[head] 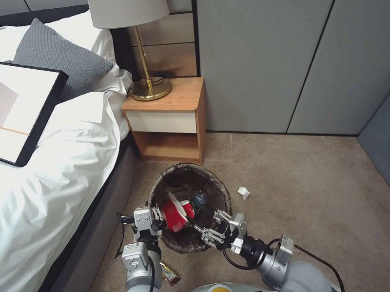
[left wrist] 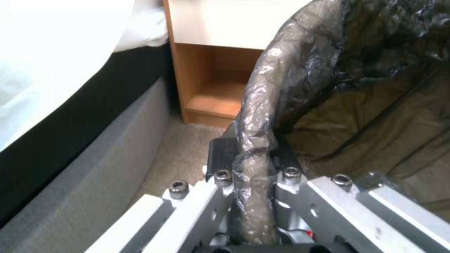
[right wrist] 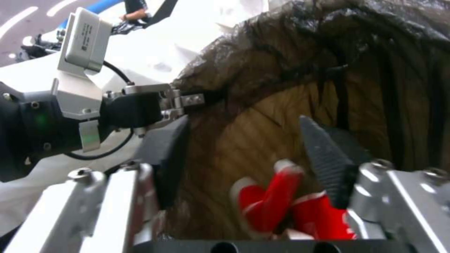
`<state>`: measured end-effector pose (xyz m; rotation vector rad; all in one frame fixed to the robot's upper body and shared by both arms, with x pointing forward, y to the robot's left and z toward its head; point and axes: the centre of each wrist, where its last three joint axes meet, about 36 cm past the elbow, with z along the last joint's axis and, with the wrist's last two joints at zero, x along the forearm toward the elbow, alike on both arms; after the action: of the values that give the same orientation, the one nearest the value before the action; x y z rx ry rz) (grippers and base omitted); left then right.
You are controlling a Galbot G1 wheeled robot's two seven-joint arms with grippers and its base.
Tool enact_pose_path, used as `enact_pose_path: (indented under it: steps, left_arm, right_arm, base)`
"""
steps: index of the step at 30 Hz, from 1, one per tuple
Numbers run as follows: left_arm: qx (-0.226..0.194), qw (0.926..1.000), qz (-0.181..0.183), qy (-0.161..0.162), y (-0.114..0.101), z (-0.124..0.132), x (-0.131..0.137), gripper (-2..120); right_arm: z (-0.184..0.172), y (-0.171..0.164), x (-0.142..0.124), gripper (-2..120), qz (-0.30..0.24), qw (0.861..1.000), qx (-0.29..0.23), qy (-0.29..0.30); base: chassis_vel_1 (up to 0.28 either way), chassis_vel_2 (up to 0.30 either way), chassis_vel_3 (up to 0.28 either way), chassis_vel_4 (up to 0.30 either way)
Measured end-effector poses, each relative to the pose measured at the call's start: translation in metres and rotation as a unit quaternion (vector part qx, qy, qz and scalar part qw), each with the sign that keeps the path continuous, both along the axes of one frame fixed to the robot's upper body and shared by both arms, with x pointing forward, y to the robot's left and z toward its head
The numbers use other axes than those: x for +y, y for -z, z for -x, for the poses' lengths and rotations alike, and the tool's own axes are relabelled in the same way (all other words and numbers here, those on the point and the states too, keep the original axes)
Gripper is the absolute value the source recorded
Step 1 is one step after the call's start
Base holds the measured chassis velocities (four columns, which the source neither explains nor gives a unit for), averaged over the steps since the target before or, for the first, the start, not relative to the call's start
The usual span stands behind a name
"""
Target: Pick up the trash bin, then pick up the garbage from the floor and place it into the trash bin.
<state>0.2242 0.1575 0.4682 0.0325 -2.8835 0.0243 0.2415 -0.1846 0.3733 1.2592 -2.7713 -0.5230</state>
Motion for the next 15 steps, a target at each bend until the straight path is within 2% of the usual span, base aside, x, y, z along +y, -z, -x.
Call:
enact_pose_path:
  steps: [2, 3, 5, 7, 10, 15]
  left_arm:
    - [0.000, 1.0000, 0.000, 0.000, 0.000, 0.000, 0.000, 2]
    - [0.000, 1.0000, 0.000, 0.000, 0.000, 0.000, 0.000, 2]
    - [0.000, 1.0000, 0.000, 0.000, 0.000, 0.000, 0.000, 2]
    - [0.000, 1.0000, 0.000, 0.000, 0.000, 0.000, 0.000, 2]
    - [0.000, 1.0000, 0.000, 0.000, 0.000, 0.000, 0.000, 2]
    - [0.000, 1.0000, 0.000, 0.000, 0.000, 0.000, 0.000, 2]
  right_arm:
    - [0.003, 0.001, -0.001, 73, -0.001, 1.000, 0.008, 0.004]
    - [0.003, 0.001, -0.001, 73, -0.001, 1.000, 0.008, 0.004]
    - [0.005, 0.001, -0.002, 83, 0.000, 1.000, 0.011, 0.004]
    - [0.006, 0.000, -0.002, 86, 0.000, 1.000, 0.011, 0.003]
    - [0.008, -0.004, -0.004, 98, 0.000, 1.000, 0.009, 0.003]
    - [0.009, -0.011, -0.006, 100, -0.003, 1.000, 0.000, 0.008]
  base:
    - [0.000, 0.000, 0.000, 0.000]
    - [0.000, 0.000, 0.000, 0.000]
    - [0.000, 0.000, 0.000, 0.000]
    - [0.000, 0.000, 0.000, 0.000]
    - [0.000, 0.000, 0.000, 0.000]
    - [0.000, 0.000, 0.000, 0.000]
